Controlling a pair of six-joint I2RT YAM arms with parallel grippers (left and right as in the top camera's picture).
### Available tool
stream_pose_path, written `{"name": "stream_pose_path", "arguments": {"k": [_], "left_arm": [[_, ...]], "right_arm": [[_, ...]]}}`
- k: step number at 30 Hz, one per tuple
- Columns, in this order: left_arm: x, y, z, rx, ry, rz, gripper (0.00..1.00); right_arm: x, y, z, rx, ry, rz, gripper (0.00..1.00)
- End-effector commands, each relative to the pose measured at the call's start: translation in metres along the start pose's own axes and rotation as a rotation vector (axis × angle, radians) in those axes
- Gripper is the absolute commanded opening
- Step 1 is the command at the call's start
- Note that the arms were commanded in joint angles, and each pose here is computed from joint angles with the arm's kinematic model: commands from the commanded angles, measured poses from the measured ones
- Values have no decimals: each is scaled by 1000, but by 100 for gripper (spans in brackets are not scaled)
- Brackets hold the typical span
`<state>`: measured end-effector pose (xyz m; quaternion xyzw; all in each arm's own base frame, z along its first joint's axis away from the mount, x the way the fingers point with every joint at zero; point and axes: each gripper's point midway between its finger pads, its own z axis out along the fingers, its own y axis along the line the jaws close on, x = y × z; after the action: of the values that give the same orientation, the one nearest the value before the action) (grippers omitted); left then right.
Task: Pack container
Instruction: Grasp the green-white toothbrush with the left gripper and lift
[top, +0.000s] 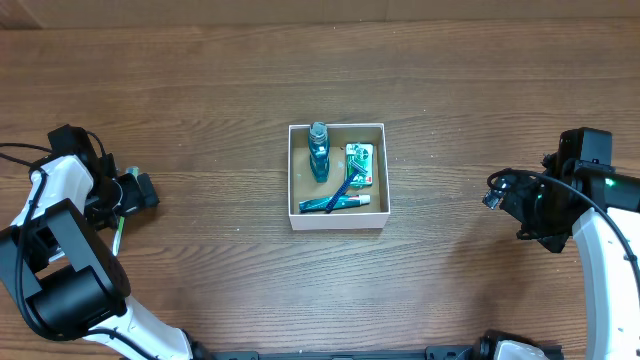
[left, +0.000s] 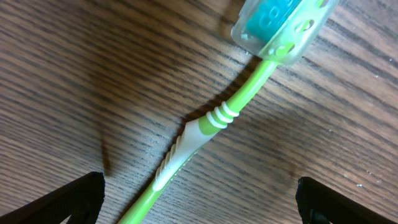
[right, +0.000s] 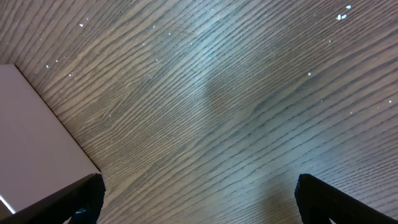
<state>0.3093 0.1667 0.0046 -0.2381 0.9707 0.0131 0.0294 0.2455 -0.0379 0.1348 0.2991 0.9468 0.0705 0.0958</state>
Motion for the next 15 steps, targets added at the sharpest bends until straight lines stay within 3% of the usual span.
{"name": "stream_pose_path", "arguments": {"k": [1, 9, 13, 15], "left_arm": [[6, -2, 13, 16, 38, 20, 100], [23, -8, 38, 46, 137, 11, 100], [25, -10, 38, 60, 144, 10, 75], [25, -12, 38, 70, 145, 9, 47]], "right_arm": [[-1, 3, -5, -15, -19, -8, 100], [0, 2, -5, -12, -13, -7, 100], [0, 2, -5, -13, -13, -7, 100], [0, 2, -5, -13, -14, -7, 100]]}}
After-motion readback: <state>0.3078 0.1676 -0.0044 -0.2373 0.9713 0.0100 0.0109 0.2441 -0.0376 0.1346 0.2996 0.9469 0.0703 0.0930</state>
